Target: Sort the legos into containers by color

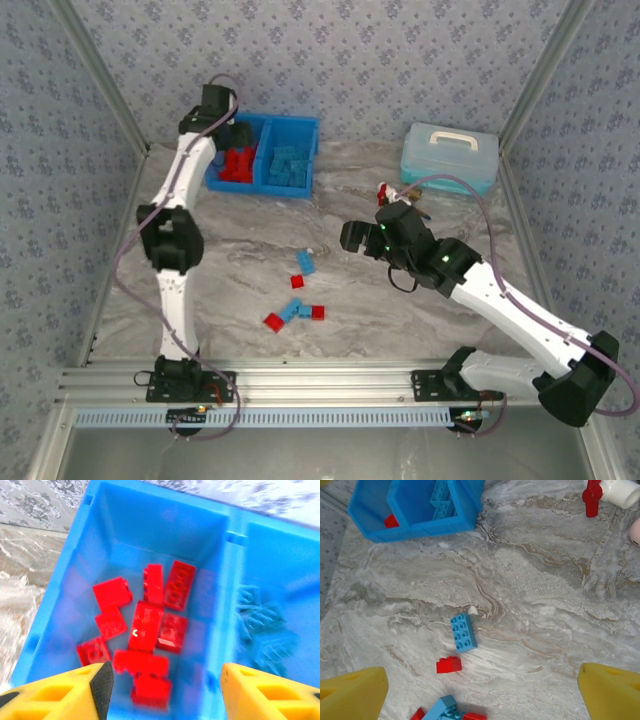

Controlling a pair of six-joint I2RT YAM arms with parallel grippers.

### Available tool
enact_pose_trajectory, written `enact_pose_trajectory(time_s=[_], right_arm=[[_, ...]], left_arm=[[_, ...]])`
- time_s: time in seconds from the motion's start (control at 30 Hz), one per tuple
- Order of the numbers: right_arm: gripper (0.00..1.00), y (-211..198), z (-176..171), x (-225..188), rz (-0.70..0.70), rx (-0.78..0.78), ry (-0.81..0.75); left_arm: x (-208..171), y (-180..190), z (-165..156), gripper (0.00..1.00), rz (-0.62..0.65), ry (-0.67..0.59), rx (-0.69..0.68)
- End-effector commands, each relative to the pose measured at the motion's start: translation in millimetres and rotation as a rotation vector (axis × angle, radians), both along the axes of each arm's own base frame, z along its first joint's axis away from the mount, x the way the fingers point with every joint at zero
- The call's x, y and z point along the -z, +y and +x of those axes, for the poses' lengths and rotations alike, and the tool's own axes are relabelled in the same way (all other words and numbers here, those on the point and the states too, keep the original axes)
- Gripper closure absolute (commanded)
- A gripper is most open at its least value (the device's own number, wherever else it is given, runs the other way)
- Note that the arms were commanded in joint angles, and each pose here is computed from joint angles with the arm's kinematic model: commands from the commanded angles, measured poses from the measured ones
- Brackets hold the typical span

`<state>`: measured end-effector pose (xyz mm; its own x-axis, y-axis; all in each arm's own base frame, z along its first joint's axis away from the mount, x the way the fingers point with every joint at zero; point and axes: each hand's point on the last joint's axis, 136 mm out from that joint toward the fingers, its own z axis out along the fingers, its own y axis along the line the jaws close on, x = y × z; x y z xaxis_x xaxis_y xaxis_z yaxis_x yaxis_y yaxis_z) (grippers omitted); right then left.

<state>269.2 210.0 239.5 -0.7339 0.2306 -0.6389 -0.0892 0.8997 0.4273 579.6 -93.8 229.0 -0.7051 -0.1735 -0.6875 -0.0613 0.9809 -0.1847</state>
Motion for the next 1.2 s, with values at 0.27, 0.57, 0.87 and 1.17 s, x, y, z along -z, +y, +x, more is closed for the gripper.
enact_pose_trajectory(time_s=[0.27,0.57,0.87,1.17], right_arm=[[0.00,80,21,63,-0.206,-0.329,0.147],[0.09,141,49,147,-0.283,-0.378,0.297],[0.37,139,57,206,-0.461,-0.334,0.377],[0.78,131,62,167,-0.502,-0.306,0.278]], left_arm=[[-61,-50,-212,0.25,-0.154,-0.123,0.283],[-2,-13,-279,0.01,0.042,0.041,0.325],[-7,-13,-269,0.01,0.033,-0.019,0.335],[-8,-6,-275,0.01,0.036,-0.041,0.322]])
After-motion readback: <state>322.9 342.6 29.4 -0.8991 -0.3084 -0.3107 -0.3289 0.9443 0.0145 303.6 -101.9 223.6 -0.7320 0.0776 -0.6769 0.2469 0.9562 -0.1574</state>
